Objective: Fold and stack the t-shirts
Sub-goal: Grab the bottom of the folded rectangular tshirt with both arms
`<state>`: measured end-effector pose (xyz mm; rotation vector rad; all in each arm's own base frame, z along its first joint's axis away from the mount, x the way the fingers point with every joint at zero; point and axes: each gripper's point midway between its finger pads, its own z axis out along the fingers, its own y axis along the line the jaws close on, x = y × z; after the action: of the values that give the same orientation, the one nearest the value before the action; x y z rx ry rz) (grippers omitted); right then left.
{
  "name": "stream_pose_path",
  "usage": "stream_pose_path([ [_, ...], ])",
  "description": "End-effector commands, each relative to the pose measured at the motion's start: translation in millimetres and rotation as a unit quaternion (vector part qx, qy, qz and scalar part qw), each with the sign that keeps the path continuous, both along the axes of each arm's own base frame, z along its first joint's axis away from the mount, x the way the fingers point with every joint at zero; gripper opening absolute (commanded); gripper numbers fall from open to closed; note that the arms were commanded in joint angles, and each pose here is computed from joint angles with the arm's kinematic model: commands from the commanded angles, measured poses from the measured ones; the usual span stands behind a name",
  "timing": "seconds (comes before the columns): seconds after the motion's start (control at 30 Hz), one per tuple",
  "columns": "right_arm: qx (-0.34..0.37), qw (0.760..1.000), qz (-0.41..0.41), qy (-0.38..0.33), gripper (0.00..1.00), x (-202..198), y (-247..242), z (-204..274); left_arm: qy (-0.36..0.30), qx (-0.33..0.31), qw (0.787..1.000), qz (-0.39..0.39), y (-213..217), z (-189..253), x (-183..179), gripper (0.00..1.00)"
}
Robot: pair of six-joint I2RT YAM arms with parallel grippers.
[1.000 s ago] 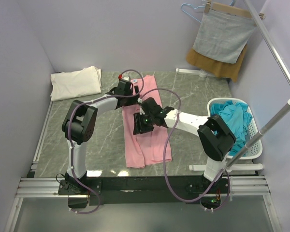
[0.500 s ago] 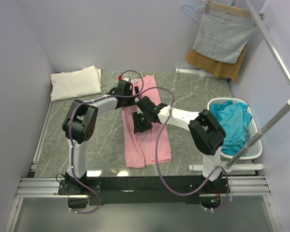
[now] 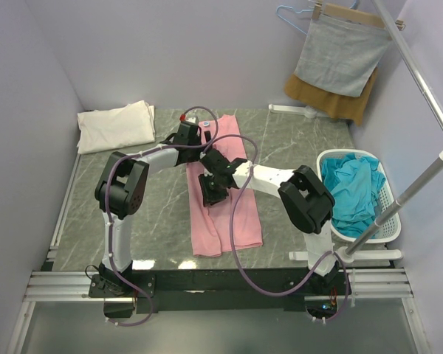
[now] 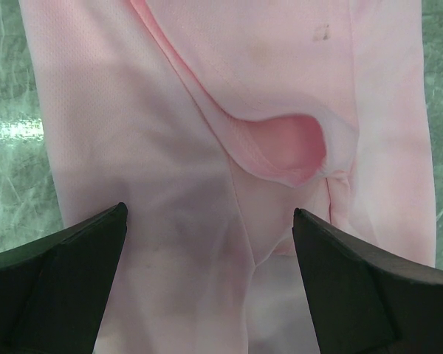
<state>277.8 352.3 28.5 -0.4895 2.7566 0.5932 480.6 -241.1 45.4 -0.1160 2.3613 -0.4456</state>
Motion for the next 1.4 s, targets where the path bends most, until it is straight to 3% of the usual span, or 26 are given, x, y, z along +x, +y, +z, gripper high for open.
stream_pose_path([
  [0.0,-0.014,1.0,0.003,-0.022,0.29,7,5,7,-0.024,-0.019,1.0,-0.001,-5,17,12,0.99],
  [0.03,-0.016,1.0,0.002,-0.024,0.13,7,5,7,-0.023,-0.02,1.0,0.0,-4,18,12,0.99],
  [0.13,-0.019,0.999,-0.001,-0.03,0.01,9,3,10,-0.023,-0.02,1.0,0.0,-4,17,13,0.99],
  [0.43,-0.044,0.995,-0.028,-0.079,0.0,16,-20,36,-0.021,-0.019,1.0,0.003,-1,14,14,0.99],
  [0.77,-0.103,0.99,-0.054,-0.08,0.0,20,-40,13,-0.017,-0.016,1.0,0.003,1,10,15,0.99],
  [0.8,-0.106,0.99,-0.055,-0.077,0.02,20,-41,12,-0.017,-0.016,1.0,0.003,1,10,15,0.99],
  [0.87,-0.112,0.989,-0.056,-0.073,0.14,19,-42,8,-0.018,-0.015,1.0,0.003,1,11,15,0.99],
  [0.9,-0.113,0.989,-0.056,-0.071,0.24,16,-44,5,-0.019,-0.016,1.0,0.003,1,12,14,1.0],
  [0.93,-0.106,0.99,-0.06,-0.075,0.48,17,-45,10,-0.021,-0.016,1.0,0.001,1,13,14,0.99],
  [1.13,-0.103,0.984,-0.09,-0.113,0.64,19,-61,36,-0.059,-0.013,0.998,0.012,8,41,16,0.99],
  [1.37,-0.094,0.976,-0.14,-0.136,0.67,18,-108,63,-0.134,-0.018,0.99,0.036,28,120,4,0.99],
])
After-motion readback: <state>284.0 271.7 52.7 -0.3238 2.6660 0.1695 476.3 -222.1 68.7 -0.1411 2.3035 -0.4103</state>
